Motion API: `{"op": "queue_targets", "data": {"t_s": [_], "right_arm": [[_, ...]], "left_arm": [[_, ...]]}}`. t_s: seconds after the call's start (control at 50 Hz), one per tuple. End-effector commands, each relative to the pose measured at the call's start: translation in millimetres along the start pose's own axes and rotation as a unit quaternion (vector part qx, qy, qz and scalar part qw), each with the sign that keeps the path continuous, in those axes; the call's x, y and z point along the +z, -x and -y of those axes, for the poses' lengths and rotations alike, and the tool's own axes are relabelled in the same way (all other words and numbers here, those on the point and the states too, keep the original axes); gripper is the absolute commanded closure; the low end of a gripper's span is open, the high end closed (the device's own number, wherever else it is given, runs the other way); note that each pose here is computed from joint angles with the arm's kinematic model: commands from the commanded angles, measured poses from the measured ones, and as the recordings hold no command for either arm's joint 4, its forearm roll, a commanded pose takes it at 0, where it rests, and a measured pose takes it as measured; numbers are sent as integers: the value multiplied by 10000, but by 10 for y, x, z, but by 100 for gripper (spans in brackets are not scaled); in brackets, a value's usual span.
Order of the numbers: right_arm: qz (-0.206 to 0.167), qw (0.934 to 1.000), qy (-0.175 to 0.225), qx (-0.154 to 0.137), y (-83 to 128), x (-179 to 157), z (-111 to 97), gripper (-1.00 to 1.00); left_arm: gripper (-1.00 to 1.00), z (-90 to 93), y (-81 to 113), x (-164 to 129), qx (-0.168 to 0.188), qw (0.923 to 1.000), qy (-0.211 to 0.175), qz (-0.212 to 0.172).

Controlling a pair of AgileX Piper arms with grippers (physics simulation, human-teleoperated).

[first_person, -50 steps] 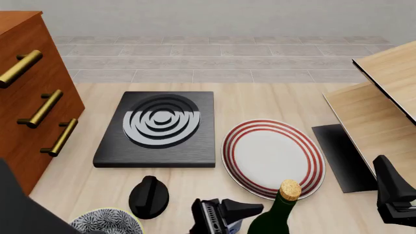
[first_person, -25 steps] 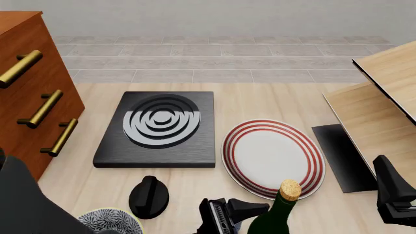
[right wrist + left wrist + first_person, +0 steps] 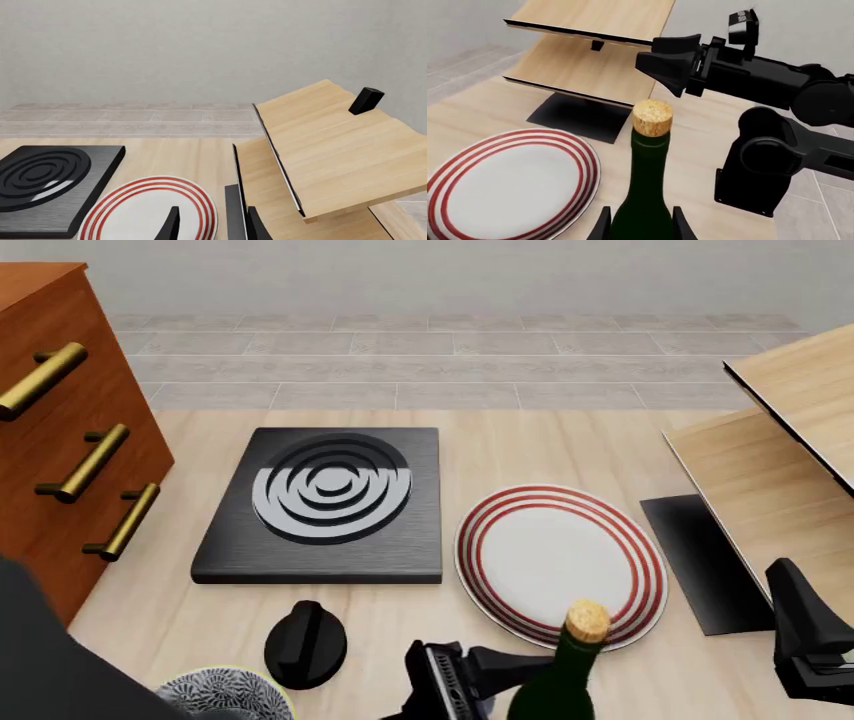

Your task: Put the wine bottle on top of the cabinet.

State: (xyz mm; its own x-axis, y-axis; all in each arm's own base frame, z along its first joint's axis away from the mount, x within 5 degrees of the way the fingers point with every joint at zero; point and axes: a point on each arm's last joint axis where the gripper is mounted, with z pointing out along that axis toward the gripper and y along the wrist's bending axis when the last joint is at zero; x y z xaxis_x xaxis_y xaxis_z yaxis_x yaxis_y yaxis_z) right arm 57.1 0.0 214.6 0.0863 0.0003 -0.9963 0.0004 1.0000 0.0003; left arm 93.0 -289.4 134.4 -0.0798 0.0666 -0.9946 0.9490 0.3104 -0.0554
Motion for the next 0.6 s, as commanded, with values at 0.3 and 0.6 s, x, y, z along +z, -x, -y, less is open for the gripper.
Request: {"op": "queue_targets", "data": {"t_s": [0.3,0.6], "right_arm": [[0,10000,0,0,0,0,0,-100],[-1,10000,1,1,0,0,0,-100]], "left_arm": [[100,10,338,-187,248,9990,3,363],[100,104,620,-281,244,9982,-141,520]]}}
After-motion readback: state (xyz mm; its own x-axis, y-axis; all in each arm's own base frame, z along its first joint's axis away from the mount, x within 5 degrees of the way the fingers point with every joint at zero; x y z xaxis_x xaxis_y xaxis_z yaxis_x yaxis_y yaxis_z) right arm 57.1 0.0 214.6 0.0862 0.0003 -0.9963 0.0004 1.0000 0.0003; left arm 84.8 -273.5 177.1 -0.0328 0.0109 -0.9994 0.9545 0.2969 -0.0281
